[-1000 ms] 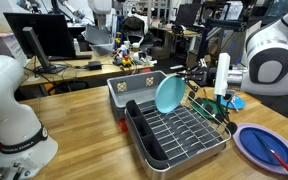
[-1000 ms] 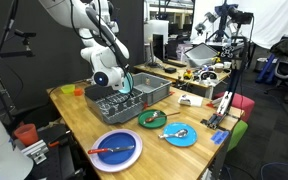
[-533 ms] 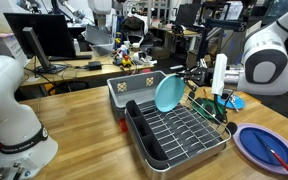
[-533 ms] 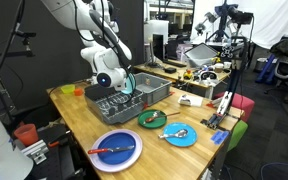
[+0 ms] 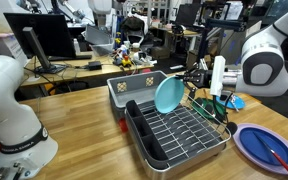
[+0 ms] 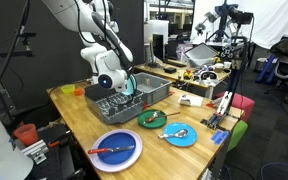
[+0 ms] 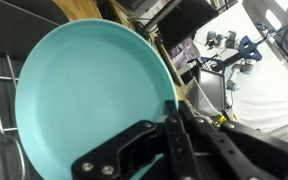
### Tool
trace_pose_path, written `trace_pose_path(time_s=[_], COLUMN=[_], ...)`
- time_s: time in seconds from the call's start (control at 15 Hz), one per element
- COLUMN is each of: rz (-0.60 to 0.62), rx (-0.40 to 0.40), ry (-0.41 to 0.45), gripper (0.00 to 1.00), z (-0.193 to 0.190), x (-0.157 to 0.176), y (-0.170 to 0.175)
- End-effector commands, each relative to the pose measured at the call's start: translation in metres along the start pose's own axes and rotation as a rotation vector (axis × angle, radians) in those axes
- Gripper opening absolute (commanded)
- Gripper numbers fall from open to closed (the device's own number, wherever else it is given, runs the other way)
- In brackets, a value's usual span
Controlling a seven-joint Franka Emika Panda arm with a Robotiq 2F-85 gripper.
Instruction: Put the light blue plate on the dish drainer
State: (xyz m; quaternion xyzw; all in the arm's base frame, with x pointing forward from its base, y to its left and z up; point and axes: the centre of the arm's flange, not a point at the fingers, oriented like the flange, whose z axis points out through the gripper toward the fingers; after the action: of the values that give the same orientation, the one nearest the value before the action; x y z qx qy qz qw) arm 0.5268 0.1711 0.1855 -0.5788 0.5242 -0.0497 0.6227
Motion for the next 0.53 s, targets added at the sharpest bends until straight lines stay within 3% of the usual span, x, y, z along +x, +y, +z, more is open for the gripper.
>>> trace_pose_path(time_s=[0.0,0.47], rz=[0.028,0.060], rx=[-0.025,-0.052], ry=[0.016,0.020], gripper=[0.02,0.02], z=[0.0031,-0.0014], x=[0.0051,0.0071], y=[-0.0001,0.0045])
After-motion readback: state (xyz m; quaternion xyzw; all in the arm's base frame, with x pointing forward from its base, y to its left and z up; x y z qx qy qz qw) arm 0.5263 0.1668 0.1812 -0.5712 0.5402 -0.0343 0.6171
